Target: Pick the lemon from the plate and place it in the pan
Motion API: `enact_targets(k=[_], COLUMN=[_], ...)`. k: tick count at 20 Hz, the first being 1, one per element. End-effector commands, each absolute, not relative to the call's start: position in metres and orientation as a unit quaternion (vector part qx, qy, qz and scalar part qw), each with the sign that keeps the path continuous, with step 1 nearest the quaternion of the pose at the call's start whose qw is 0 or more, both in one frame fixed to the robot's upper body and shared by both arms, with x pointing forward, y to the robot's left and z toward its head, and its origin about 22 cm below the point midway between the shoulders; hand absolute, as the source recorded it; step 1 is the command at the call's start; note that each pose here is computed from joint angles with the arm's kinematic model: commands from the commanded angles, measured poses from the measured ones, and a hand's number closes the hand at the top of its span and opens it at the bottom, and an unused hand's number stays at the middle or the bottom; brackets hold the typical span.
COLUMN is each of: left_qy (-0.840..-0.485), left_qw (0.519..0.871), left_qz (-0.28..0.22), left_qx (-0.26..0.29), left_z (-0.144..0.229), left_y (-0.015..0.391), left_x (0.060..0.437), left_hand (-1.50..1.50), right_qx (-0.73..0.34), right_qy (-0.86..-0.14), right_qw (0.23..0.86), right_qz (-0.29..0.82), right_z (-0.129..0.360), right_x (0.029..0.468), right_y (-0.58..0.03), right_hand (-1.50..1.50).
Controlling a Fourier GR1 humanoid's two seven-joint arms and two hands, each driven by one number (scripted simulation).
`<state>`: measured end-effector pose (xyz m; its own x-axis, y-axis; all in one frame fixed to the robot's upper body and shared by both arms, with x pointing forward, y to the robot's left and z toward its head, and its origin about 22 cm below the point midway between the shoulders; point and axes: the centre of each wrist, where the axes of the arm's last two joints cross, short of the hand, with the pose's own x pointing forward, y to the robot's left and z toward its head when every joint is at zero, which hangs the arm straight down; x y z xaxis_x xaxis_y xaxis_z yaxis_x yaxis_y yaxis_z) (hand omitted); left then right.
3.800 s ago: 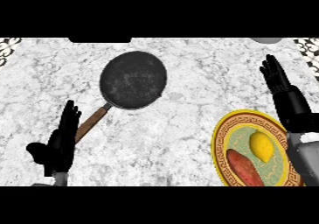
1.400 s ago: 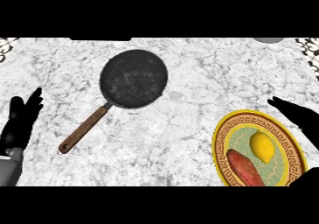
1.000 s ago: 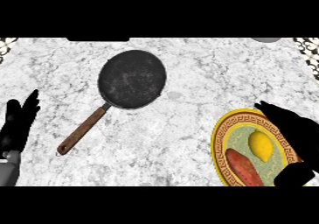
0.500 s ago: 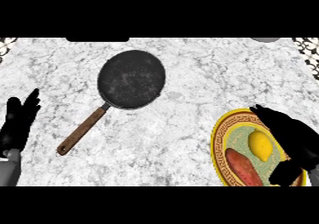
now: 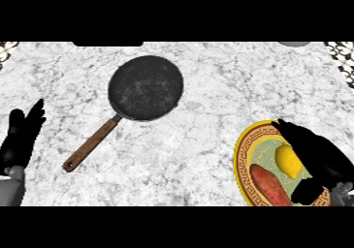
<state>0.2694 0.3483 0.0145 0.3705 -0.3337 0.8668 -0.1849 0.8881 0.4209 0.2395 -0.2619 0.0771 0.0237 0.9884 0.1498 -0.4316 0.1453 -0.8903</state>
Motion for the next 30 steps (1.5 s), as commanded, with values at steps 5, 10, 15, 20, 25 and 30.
enact_targets(k=[5, 10, 15, 20, 25, 30], left_qy=[-0.558, -0.561, -0.560, -0.554, -0.564, -0.560], left_qw=[0.799, 0.795, 0.795, 0.797, 0.791, 0.796], left_qz=[-0.045, -0.049, -0.043, -0.052, -0.042, -0.043], left_qx=[0.219, 0.226, 0.229, 0.234, 0.234, 0.224], left_z=[0.000, 0.019, 0.003, 0.002, 0.029, 0.022], left_y=[0.353, 0.347, 0.358, 0.340, 0.335, 0.353], left_x=[0.260, 0.269, 0.275, 0.262, 0.269, 0.275], left_hand=[0.00, 0.00, 0.00, 0.00, 0.00, 0.00], right_qx=[-0.336, -0.339, -0.341, -0.392, -0.398, -0.405], right_qy=[-0.400, -0.376, -0.399, -0.408, -0.400, -0.364], right_qw=[0.636, 0.647, 0.608, 0.573, 0.605, 0.669], right_qz=[0.568, 0.570, 0.596, 0.593, 0.562, 0.506], right_z=[0.072, 0.052, 0.045, 0.045, 0.055, 0.041], right_x=[0.243, 0.259, 0.258, 0.267, 0.251, 0.236], right_y=[-0.258, -0.269, -0.278, -0.269, -0.244, -0.171], right_hand=[-1.50, -1.50, 1.50, 1.50, 1.50, 1.50])
